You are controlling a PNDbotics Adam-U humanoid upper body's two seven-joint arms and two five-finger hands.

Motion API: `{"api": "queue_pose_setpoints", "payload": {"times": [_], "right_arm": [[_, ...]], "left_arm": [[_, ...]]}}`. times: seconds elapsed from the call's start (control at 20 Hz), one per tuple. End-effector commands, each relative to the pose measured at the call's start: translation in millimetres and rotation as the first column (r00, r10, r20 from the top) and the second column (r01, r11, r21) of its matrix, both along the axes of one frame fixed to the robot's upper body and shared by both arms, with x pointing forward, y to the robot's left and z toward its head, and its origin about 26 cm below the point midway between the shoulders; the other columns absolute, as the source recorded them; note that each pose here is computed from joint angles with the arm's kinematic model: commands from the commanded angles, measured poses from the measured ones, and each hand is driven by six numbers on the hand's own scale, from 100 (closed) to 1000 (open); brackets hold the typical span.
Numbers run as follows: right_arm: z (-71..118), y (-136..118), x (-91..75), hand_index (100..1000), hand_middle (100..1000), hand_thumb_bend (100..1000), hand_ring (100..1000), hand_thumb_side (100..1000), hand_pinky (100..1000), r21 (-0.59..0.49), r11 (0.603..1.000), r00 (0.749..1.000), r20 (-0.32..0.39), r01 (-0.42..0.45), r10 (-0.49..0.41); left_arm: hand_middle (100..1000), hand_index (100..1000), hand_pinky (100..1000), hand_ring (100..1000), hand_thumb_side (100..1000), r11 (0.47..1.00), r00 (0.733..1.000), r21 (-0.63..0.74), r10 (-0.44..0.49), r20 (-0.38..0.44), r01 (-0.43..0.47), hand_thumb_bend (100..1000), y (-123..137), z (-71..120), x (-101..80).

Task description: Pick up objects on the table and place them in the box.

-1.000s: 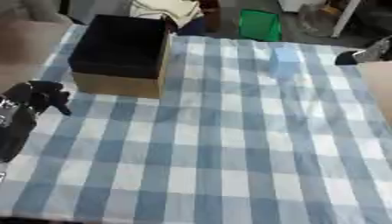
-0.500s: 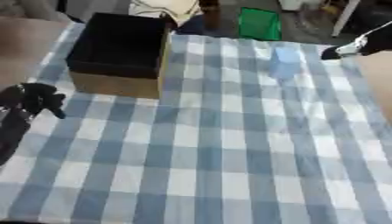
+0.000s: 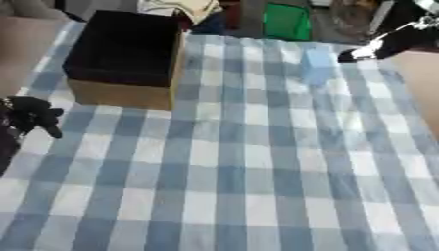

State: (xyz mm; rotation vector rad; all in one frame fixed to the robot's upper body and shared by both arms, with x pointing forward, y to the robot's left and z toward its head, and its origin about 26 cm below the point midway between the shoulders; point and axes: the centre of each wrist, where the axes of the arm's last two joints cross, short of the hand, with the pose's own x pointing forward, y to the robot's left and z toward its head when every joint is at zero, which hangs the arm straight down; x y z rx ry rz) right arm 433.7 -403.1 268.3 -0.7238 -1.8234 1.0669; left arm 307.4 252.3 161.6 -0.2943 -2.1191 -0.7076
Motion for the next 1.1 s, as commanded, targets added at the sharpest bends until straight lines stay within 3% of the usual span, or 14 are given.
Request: {"api": "queue_pose_setpoints", "payload": {"times": [0.05,1.1], "right_arm": [[14.2,-10,-1.1,963,928,777,951,179,904,0.001,0.999,0.999,0.034,0.034,-0.034],[-15.1,-42,3.8,962,892,738,960,181,897,0.074,0.983,0.985,-0.043,0.169,-0.166]], "left_arm": [[546,743,900,529,856,0.999,0.998,0.018,-0.043,0.039,0.042,199,-4,12.2,-1.2],[545,743,899,528,863,0.992,0.989,0.045,-0.125,0.082,0.122,191,-17,25.4,0.4]]}}
